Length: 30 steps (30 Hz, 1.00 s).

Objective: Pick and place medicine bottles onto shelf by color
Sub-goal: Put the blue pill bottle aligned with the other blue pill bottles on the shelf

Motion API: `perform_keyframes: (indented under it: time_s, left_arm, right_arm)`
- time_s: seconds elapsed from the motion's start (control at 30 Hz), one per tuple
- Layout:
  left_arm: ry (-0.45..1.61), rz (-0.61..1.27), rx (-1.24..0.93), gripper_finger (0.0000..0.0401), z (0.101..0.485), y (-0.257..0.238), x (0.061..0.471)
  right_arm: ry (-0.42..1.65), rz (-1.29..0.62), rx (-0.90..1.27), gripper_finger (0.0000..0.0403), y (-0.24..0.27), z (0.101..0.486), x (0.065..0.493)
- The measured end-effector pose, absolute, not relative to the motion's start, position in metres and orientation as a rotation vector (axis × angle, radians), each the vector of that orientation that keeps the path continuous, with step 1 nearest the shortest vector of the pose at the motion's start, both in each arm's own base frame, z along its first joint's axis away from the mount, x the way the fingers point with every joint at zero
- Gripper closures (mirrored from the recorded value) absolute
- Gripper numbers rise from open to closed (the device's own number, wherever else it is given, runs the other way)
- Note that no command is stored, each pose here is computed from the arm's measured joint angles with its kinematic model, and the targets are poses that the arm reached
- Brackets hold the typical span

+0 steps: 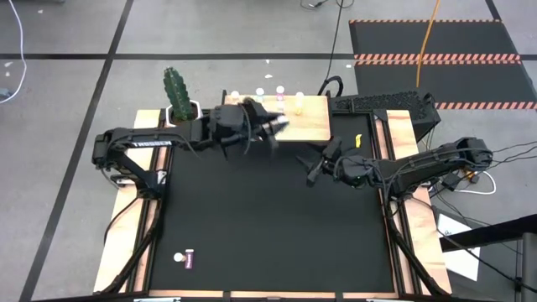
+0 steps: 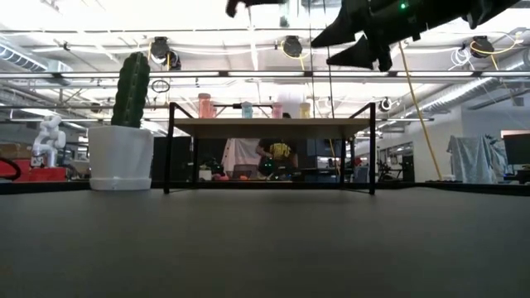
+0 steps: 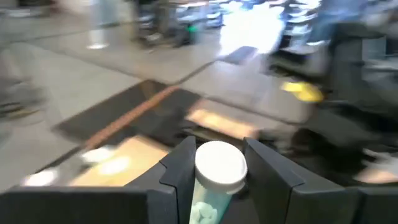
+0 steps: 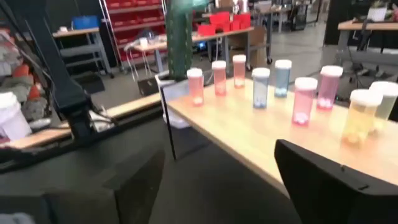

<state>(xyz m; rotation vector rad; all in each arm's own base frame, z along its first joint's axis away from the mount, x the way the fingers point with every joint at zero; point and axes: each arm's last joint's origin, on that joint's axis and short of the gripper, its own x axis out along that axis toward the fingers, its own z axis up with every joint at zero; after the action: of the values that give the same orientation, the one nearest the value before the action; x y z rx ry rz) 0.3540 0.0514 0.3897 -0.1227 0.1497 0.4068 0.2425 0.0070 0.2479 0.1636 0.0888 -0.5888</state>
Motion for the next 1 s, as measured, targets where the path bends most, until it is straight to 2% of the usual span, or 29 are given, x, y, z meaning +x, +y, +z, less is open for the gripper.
perform_keyframes:
  time_s: [0.1, 0.33, 0.5, 0.67, 0.73, 0.87, 1.0]
  left_arm:
    - [0.189, 0.540, -0.104, 0.0276, 0.391, 0.069, 0.340]
    - [0.163, 0.639, -0.052, 0.0275, 0.410, 0.096, 0.313]
    - [0.219, 0.663, -0.061, 0.0275, 0.375, 0.104, 0.306]
    - [0.138, 0.623, -0.064, 0.0275, 0.322, 0.106, 0.298]
    - [0.078, 0.589, -0.050, 0.0275, 0.310, 0.105, 0.297]
    - [0.133, 0.553, -0.054, 0.0274, 0.281, 0.109, 0.290]
    - [0.164, 0.499, -0.050, 0.0274, 0.269, 0.113, 0.287]
  right_arm:
    - [0.102, -0.583, 0.170, 0.0090, 0.009, 0.246, 0.242]
    - [0.169, -0.538, 0.153, 0.0089, 0.010, 0.241, 0.242]
    - [0.177, -0.535, 0.151, 0.0089, 0.010, 0.240, 0.242]
    - [0.177, -0.537, 0.155, 0.0089, 0.010, 0.240, 0.242]
    - [0.182, -0.539, 0.165, 0.0089, 0.010, 0.239, 0.241]
    - [0.190, -0.541, 0.167, 0.0090, 0.010, 0.238, 0.241]
    - [0.189, -0.548, 0.168, 0.0090, 0.009, 0.238, 0.241]
